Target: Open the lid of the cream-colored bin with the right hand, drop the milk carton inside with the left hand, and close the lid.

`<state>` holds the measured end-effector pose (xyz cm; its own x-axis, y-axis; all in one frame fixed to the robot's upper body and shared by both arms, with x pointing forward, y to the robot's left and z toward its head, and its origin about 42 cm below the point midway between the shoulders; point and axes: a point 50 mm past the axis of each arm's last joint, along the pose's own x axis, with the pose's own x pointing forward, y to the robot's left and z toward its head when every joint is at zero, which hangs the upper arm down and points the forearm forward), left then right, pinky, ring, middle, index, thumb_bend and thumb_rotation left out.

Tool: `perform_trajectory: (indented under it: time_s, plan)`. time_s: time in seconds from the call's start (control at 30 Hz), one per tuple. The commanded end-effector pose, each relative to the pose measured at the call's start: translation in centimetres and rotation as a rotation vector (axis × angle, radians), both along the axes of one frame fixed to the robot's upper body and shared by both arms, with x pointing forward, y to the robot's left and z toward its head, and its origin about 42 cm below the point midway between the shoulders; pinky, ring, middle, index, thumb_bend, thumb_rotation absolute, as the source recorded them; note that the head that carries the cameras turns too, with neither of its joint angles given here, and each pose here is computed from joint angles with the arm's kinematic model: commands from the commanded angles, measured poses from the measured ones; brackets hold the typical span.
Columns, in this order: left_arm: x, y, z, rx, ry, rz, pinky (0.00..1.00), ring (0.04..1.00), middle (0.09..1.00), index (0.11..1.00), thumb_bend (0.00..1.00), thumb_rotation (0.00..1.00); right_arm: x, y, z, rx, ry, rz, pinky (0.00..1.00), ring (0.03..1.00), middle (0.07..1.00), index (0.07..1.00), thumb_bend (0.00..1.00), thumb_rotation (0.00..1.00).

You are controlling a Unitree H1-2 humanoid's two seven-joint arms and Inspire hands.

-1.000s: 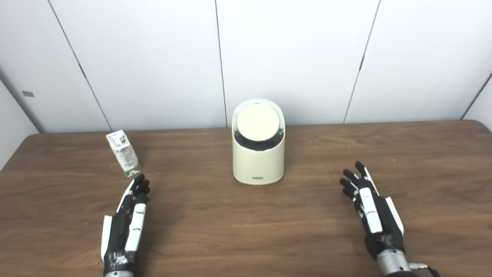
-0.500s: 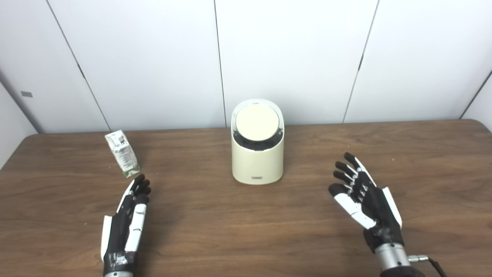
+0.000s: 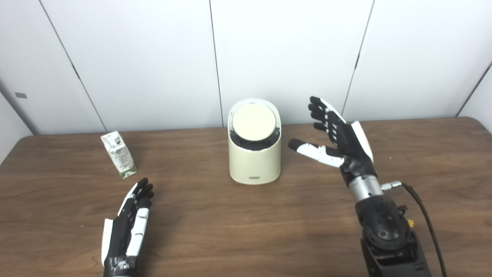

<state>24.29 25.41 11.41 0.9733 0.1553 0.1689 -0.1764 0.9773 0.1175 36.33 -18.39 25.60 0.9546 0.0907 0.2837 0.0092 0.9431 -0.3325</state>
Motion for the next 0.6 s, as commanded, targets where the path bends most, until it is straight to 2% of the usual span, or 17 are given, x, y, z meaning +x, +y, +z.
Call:
perform_trajectory:
  time_s: [0.0,0.2,0.33,0.57]
  plan:
    - [-1.3,-0.4,-1.4,-0.004,0.052,0.007,0.87,0.865,0.872,0.930,0.51,0.86,1.1,0.4,2.3,-0.018,-0.070,-0.008,0.89,0.924,0.906,0.901,0.86,0.41]
    - [-1.4,-0.5,-1.6,0.001,0.047,0.011,0.88,0.857,0.868,0.925,0.53,0.86,3.8,2.1,4.1,-0.116,-0.113,0.003,0.83,0.926,0.920,0.908,0.87,0.36]
    - [-1.5,-0.8,-1.5,-0.003,0.047,0.012,0.87,0.857,0.872,0.928,0.53,0.87,5.6,3.3,4.3,-0.205,-0.138,-0.009,0.77,0.901,0.915,0.905,0.86,0.34]
    - [-1.4,-1.1,-1.5,-0.012,0.043,0.012,0.87,0.852,0.864,0.924,0.53,0.86,7.8,4.2,3.9,-0.273,-0.163,-0.039,0.81,0.899,0.927,0.916,0.86,0.25]
